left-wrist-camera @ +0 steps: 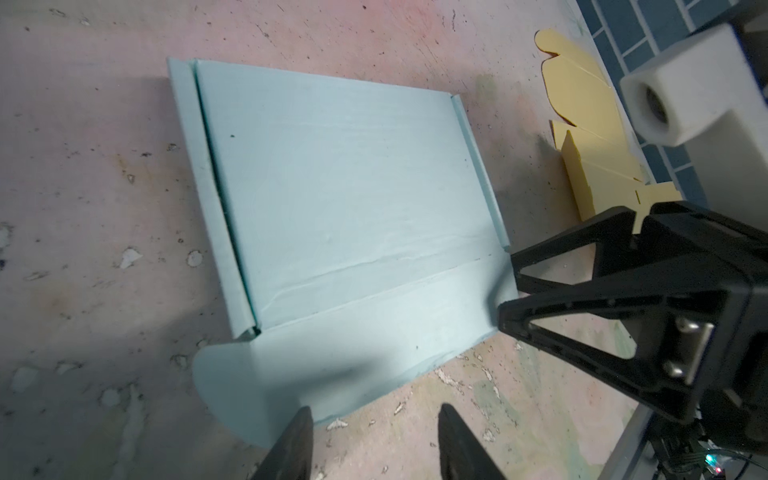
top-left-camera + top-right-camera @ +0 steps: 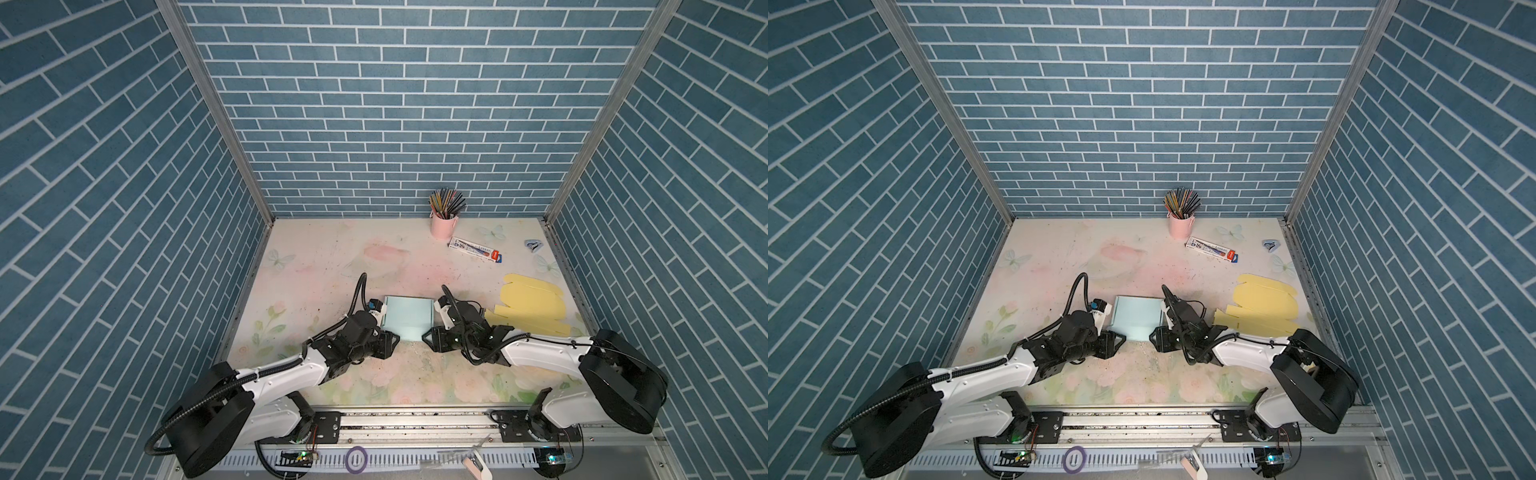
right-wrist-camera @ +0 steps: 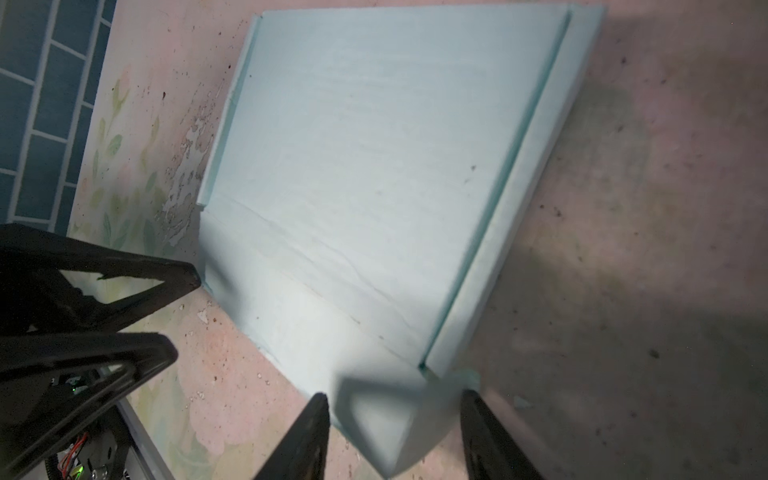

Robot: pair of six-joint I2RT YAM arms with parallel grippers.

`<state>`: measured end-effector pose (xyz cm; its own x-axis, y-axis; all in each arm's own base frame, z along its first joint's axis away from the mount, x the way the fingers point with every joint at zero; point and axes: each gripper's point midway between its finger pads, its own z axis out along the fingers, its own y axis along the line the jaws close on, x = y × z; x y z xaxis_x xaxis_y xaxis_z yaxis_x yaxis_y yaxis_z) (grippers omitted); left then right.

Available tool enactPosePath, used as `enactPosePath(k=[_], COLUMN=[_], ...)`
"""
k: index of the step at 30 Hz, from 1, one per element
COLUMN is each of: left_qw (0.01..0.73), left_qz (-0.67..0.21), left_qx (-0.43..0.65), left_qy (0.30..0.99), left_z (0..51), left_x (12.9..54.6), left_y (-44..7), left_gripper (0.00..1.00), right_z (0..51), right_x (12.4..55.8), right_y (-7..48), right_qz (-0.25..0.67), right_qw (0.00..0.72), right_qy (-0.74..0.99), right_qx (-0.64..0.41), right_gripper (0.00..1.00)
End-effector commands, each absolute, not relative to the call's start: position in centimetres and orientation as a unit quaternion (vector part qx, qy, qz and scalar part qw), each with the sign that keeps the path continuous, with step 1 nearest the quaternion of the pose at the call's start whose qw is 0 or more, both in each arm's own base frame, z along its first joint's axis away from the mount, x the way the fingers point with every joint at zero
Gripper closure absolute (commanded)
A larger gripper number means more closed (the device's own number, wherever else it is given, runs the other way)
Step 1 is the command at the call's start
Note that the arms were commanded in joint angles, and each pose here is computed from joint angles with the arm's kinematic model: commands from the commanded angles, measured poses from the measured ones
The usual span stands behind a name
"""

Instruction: Fold the paper box

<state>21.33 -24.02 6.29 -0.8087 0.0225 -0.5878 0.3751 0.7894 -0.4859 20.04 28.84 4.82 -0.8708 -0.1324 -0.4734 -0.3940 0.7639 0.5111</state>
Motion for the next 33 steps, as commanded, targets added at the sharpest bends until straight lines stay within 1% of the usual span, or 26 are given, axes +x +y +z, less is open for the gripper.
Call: enactPosePath(k=[1, 7, 8, 10, 14, 17, 18, 20, 23, 31, 33], left_qw=[0.293, 0.302, 0.307, 0.317, 0.338, 0.333, 0.327, 0.317, 0.31, 0.286, 0.285], left_qz=[-0.312, -0.312, -0.308, -0.293, -0.257, -0.248, -0.251, -0.261, -0.272, -0.302, -0.306], left_qx=[0.102, 0.104, 0.104, 0.111, 0.108, 0.098, 0.094, 0.095, 0.107, 0.107, 0.106], left_qy=[0.898, 0.895, 0.895, 0.895, 0.899, 0.905, 0.906, 0.907, 0.904, 0.903, 0.902], left_z=[6.0, 6.7, 7.0, 8.0, 9.1, 8.8, 8.5, 8.2, 8.1, 6.3, 6.2], left_x=[21.4, 21.3, 21.3, 21.2, 21.8, 22.9, 23.3, 23.9, 24.5, 24.7, 24.7], left_y=[-24.4, -24.1, -23.9, -23.2, -21.0, -19.8, -19.6, -19.7, -20.8, -22.4, -22.6], left_gripper=[0.51, 0.51, 0.49, 0.45, 0.39, 0.3, 0.25, 0.21, 0.21, 0.27, 0.31], right_z=[5.6, 5.3, 5.3, 5.4, 5.6, 5.6, 5.5, 5.6, 5.8, 5.8, 5.8], right_x=[20.7, 20.7, 20.7, 20.7, 20.7, 20.8, 20.8, 20.7, 20.8, 20.9, 21.0], right_y=[29.9, 29.7, 29.6, 29.5, 29.5, 29.6, 29.6, 29.7, 29.8, 30.2, 30.5], right_qz=[0.322, 0.314, 0.313, 0.313, 0.313, 0.313, 0.314, 0.316, 0.318, 0.323, 0.326], right_qw=[0.215, 0.216, 0.218, 0.22, 0.222, 0.222, 0.222, 0.221, 0.224, 0.222, 0.22], right_qy=[0.913, 0.916, 0.916, 0.915, 0.915, 0.915, 0.915, 0.914, 0.913, 0.911, 0.911], right_qx=[-0.128, -0.127, -0.126, -0.125, -0.126, -0.125, -0.125, -0.126, -0.125, -0.125, -0.126], right_gripper=[0.49, 0.5, 0.5, 0.5, 0.5, 0.5, 0.5, 0.5, 0.5, 0.5, 0.5])
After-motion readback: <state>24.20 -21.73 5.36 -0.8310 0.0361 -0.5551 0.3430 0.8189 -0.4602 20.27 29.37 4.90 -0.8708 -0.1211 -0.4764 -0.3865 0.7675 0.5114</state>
